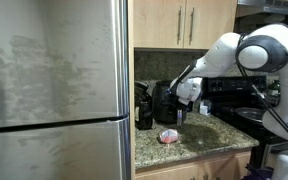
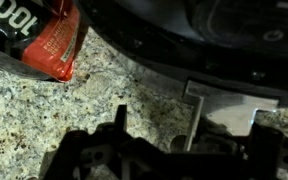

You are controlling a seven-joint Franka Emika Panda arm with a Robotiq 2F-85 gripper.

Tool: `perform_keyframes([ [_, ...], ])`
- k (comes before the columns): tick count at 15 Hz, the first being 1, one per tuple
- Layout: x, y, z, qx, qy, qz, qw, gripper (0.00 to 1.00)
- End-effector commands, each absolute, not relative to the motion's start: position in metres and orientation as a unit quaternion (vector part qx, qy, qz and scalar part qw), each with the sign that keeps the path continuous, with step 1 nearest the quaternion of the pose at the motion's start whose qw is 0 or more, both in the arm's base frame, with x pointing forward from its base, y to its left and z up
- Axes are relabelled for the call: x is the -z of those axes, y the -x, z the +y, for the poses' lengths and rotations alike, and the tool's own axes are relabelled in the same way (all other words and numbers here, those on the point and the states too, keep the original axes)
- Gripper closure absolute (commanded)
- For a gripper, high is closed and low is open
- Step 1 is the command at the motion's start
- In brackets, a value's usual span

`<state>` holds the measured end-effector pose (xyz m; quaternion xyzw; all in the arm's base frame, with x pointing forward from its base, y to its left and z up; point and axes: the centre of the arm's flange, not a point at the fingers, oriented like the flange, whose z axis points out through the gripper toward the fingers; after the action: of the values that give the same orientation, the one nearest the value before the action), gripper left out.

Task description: Put the can on the countertop, close the drawers and close the air fryer

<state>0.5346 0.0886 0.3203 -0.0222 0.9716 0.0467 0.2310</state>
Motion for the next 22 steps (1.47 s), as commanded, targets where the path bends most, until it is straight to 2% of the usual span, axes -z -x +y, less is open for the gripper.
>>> perform_keyframes([
  [1, -0.320, -0.535, 0.088, -0.047, 0.021, 0.972, 0.231, 0.00],
  [3, -0.318, -0.539, 0.089, -0.015, -0.011, 0.976, 0.218, 0.00],
  [7, -0.340, -0.464, 0.073, -0.038, -0.050, 0.965, 0.253, 0.00],
  [9, -0.332, -0.461, 0.083, -0.048, -0.051, 0.965, 0.251, 0.00],
  [10, -0.321, -0.535, 0.088, -0.047, 0.021, 0.971, 0.231, 0.00],
  [14, -0.321, -0.535, 0.088, -0.047, 0.021, 0.971, 0.232, 0.00],
  [15, -0.320, -0.545, 0.073, -0.005, -0.048, 0.972, 0.229, 0.00],
  [20, -0.365, -0.453, 0.030, -0.010, -0.170, 0.936, 0.307, 0.00],
  [22, -0.366, -0.450, 0.018, -0.026, -0.160, 0.921, 0.355, 0.00],
])
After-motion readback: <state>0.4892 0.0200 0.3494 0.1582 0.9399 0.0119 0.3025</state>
